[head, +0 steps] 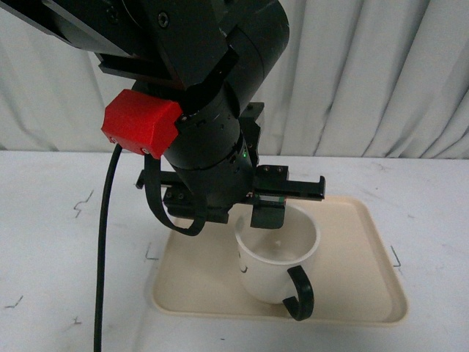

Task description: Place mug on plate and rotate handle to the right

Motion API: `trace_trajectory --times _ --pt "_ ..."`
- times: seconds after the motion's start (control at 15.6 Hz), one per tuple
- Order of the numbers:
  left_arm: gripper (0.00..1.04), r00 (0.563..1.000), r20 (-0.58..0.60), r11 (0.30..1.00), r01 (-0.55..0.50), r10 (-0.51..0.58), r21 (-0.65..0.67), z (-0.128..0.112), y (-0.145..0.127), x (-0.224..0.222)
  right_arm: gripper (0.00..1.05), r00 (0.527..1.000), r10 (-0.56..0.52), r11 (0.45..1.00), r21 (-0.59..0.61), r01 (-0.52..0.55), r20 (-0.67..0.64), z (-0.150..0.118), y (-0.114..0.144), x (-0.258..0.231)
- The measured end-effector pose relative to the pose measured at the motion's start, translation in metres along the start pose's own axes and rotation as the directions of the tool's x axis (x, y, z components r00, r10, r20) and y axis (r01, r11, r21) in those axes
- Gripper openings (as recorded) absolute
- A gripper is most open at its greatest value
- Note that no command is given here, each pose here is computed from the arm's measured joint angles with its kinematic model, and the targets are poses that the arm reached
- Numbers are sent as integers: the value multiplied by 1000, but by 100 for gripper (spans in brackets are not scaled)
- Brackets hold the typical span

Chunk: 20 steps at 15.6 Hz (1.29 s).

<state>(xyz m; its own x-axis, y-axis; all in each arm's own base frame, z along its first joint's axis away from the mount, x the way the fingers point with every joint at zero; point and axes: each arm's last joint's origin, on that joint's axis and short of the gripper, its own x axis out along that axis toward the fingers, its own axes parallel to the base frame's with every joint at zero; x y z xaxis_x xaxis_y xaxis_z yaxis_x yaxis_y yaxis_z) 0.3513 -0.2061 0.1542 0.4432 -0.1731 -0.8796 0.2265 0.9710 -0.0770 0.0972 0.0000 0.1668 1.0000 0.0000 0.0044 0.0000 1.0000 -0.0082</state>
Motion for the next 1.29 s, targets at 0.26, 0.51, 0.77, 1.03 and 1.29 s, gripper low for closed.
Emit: trace_trajectory --times 0.26,0.51,0.77,1.03,1.29 --pt "86 962 271 999 -46 39 19 7 28 -56 98 1000 0 1000 0 0 0 0 0 0" --pt "74 626 752 977 -178 206 -120 -16 63 -91 98 1000 0 1000 0 0 0 0 0 0" --pt "25 386 890 968 -151 244 -200 -88 115 -124 98 1000 0 1000 0 0 0 0 0 0" --pt "2 460 857 971 -165 232 -174 -142 134 -120 98 1000 0 1000 0 0 0 0 0 0" --pt "2 443 866 971 -163 232 -177 -158 139 -128 98 1000 0 1000 0 0 0 0 0 0"
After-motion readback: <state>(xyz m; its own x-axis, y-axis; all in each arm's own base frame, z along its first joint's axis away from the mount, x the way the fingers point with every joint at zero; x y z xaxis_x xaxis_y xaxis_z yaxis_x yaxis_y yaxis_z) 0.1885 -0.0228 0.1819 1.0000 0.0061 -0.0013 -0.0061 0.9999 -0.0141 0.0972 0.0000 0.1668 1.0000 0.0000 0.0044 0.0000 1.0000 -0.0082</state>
